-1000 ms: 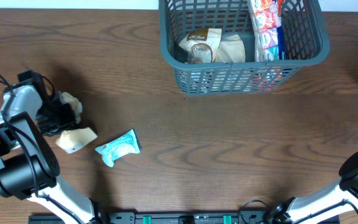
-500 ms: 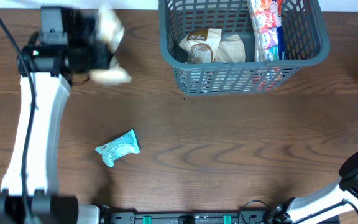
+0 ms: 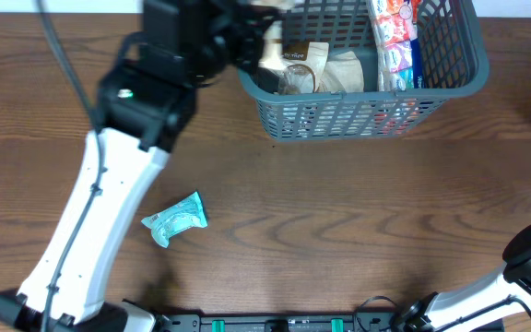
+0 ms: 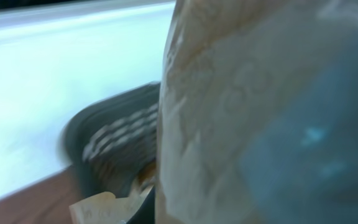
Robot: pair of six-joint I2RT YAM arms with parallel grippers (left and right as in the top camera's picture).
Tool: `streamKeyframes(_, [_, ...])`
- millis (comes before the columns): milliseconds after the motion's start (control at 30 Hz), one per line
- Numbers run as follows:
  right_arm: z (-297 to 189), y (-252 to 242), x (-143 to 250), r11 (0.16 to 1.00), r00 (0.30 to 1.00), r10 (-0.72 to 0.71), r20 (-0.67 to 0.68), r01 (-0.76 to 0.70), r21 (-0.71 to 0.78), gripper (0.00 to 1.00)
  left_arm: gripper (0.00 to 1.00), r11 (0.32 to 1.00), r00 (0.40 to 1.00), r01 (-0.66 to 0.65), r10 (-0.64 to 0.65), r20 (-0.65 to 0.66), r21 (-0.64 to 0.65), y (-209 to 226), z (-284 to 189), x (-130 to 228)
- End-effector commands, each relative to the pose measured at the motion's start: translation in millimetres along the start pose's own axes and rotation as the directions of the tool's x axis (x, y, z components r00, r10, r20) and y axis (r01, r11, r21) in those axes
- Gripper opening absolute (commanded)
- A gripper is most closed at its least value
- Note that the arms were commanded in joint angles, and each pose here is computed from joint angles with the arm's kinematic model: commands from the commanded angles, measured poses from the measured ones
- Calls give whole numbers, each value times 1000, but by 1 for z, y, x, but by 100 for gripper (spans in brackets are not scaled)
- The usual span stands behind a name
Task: Pack container
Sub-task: 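Lift the crumpled wrapper and carry it over the basket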
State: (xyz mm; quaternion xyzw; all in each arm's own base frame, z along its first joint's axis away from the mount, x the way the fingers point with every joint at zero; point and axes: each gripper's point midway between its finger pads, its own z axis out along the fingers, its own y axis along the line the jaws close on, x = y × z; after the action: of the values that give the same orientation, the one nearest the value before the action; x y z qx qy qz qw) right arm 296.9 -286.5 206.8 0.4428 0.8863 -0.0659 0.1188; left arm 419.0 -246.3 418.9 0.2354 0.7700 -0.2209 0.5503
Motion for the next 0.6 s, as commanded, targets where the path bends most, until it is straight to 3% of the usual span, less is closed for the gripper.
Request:
streamKeyframes(0, [2,-4,2,1000,1000,15,-10,-15,12,99,6,999,999,-12,10,41,33,-15,25,-6])
streamKeyframes(267, [2,-5,4,1000,1000,15,-17,-15,14,99,6,997,998,60,-59,-11,46,-10,94,34])
streamKeyframes(567, [2,-2,4,1000,1000,15,-20,-15,-4,99,6,996,989,87,-82,-119,34,-2,131,82])
